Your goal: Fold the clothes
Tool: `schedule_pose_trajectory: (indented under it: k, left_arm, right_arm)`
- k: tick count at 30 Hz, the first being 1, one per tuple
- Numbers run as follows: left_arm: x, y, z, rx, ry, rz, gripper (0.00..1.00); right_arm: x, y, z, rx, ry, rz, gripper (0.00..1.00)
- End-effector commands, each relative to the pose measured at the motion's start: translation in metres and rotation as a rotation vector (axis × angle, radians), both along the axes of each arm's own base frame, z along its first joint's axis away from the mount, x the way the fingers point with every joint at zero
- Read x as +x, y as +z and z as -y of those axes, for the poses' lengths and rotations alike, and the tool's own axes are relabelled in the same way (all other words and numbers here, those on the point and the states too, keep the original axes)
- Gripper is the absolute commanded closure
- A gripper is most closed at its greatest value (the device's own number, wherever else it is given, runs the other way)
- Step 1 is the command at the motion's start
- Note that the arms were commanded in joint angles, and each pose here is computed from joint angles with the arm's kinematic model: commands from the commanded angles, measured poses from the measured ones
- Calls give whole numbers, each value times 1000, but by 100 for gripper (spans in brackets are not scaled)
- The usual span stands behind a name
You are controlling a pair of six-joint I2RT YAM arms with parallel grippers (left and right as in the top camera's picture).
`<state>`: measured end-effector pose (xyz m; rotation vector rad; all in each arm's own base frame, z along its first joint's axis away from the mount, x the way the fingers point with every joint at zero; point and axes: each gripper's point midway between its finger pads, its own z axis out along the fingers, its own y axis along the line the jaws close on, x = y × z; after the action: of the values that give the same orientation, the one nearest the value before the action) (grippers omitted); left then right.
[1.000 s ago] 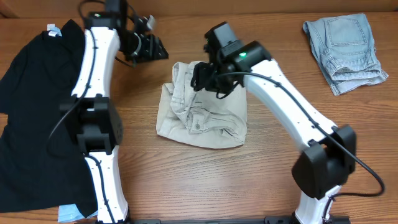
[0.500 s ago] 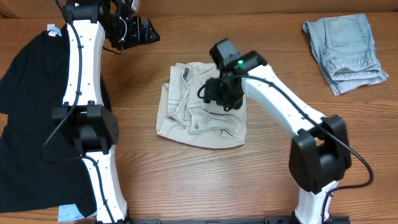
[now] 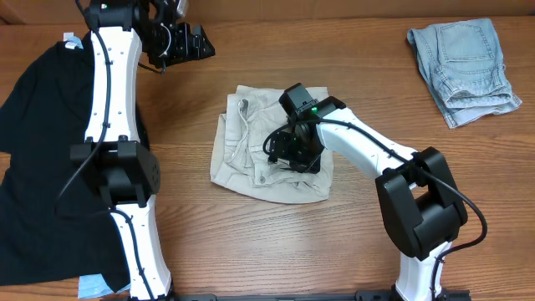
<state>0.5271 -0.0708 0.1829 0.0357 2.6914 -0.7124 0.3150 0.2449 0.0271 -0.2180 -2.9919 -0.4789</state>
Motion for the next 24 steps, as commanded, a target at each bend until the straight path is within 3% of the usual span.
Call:
schedule_pose_trajectory:
  k: [1,9,18,21,24]
  left_arm:
    - [2,1,-3,52,11,12,13]
    - [2,1,-3,52,9,15,10]
    - [2,1,-3,50,9,14,8]
    - [2,1,-3,50,8,15,5]
    - [2,1,-3,50,9,15,5]
  right_arm:
    - [-8,-5,20,-21,-18,-55,23]
    - [0,-6,66,-63,-4,-77,23]
    - [62,-12,185,-483,-83,159,19]
    - [78,-10,211,-481,-146,193,17]
    - [85,-1,214,-327,-179,168,18]
